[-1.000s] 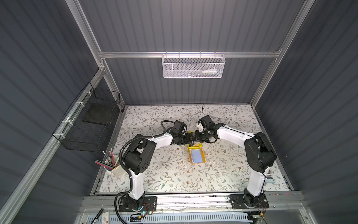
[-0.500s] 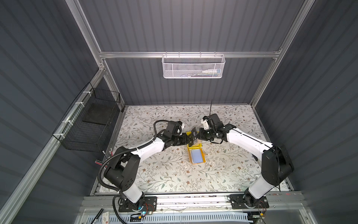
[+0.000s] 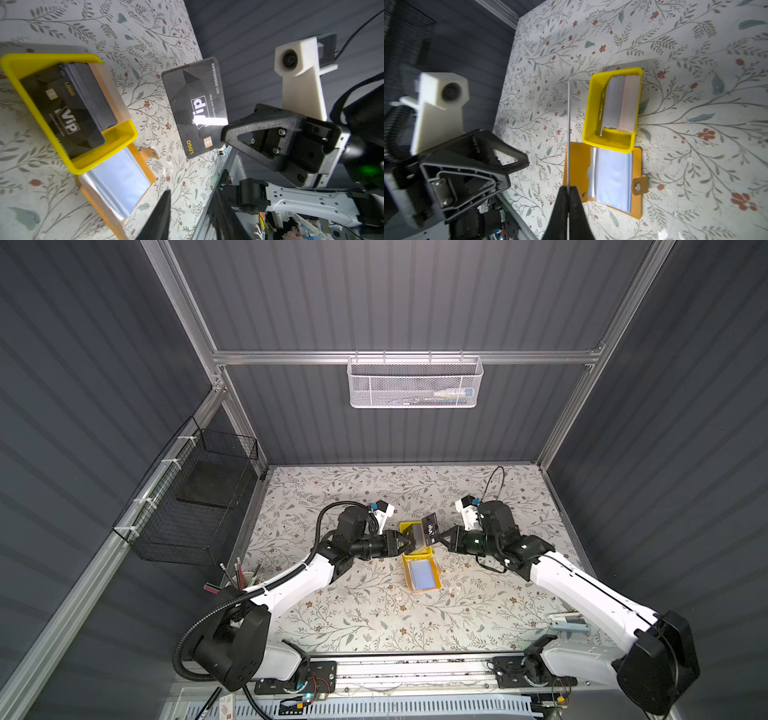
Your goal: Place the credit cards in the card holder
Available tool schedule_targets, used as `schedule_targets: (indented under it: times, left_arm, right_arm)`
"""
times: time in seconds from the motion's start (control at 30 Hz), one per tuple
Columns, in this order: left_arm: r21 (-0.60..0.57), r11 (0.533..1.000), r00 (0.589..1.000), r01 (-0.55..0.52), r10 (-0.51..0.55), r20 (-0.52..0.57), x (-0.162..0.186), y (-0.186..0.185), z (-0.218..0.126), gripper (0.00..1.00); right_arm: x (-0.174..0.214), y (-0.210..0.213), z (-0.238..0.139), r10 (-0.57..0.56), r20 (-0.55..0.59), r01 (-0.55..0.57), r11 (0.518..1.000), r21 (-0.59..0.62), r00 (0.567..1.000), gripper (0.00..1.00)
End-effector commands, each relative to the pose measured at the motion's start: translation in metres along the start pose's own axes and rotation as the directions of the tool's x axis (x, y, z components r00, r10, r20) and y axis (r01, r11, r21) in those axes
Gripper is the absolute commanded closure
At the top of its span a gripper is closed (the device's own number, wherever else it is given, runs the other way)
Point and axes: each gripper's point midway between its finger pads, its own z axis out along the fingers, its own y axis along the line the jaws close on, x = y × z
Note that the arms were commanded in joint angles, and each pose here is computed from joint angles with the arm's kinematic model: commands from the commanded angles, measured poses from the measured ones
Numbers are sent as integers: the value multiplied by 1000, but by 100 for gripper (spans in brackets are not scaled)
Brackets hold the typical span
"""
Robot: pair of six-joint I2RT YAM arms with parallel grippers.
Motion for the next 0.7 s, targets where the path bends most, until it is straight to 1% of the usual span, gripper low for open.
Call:
schedule_targets:
  times: [0.0,0.13,0.23,0.37,0.5,0.67]
  left_arm:
    - [154,988,1000,-25,22,22,-4,-33,-11,62]
    - [221,975,1000,-19,14,23,-1,-46,-16,58]
    - [291,957,1000,-1,-6,20,-1,-57,-19,57]
    - [358,934,1000,2,-4,5,-2,-71,-21,56]
    - [373,928,1000,9,-12,6,-3,-73,-20,56]
    - [401,916,1000,29,-31,0,-3,-77,-17,60]
  right_arm:
    - [-3,23,-20,13,60,-6,992,-126,998,98]
    - [1,33,-42,31,97,-10,978,-210,995,98]
    - [5,41,-52,40,101,-11,962,-273,994,98]
    - [9,53,-61,45,90,-10,937,-349,995,98]
    - [12,63,-65,48,77,-12,909,-416,996,97]
    - [14,70,-67,54,67,-17,885,-465,996,97]
